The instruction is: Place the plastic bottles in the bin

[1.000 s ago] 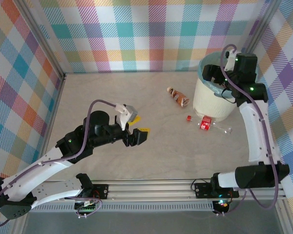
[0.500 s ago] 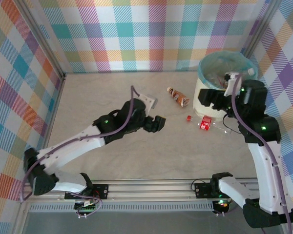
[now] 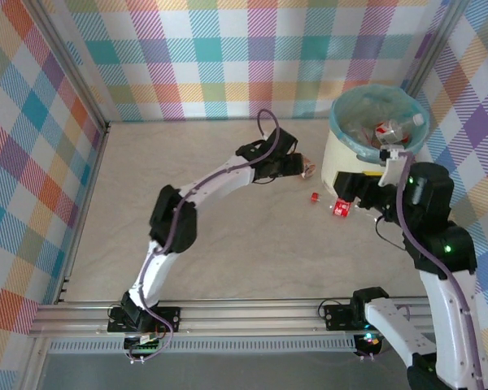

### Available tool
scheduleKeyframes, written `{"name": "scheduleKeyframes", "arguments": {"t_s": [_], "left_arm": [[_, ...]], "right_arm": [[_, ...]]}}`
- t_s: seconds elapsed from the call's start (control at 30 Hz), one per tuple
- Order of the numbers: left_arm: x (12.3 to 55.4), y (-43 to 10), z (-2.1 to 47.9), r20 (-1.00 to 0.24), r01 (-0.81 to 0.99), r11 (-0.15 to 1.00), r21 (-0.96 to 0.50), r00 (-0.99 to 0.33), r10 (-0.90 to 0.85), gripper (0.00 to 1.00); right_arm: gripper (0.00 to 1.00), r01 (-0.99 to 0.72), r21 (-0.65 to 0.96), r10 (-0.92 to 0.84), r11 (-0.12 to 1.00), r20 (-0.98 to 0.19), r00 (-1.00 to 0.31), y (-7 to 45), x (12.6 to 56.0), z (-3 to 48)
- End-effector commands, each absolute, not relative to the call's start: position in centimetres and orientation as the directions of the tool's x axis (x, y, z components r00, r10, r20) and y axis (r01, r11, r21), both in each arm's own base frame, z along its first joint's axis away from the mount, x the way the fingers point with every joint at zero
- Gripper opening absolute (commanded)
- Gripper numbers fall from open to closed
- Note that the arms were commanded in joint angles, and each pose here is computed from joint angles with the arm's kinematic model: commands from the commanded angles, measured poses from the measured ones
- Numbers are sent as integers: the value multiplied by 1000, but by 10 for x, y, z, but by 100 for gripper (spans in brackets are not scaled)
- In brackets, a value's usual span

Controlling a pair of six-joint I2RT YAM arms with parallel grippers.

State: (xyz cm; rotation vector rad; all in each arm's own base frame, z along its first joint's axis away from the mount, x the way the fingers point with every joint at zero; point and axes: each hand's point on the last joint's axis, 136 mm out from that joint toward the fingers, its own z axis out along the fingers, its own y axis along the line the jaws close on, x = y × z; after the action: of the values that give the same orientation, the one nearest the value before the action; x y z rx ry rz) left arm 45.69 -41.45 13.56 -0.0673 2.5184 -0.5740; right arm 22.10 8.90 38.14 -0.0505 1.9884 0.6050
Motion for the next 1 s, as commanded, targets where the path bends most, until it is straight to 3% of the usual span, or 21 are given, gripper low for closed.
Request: {"name": "scheduleKeyframes", "arguments": {"t_s": [0.0,0.37,0.8,0.97], "left_arm": [[469,-426,133,-400,-18,859,-512,-880,-257,87],[519,-463,78,-207,-208,667,-716,-848,-488,85],[528,-468,41,-158,-309,617,-723,-796,-584,85],[531,-477,30,-128,-327,580,-746,-784,-608,79]], "right_arm": [[78,-307,429,226,849,-821,-524,97,218,369],[79,-332,443,206,833,-804,-557,104,213,339],[79,-328,474,211,817,-776,-595,108,211,321],[79,-326,480,212,814,-769,-603,109,210,318]]}}
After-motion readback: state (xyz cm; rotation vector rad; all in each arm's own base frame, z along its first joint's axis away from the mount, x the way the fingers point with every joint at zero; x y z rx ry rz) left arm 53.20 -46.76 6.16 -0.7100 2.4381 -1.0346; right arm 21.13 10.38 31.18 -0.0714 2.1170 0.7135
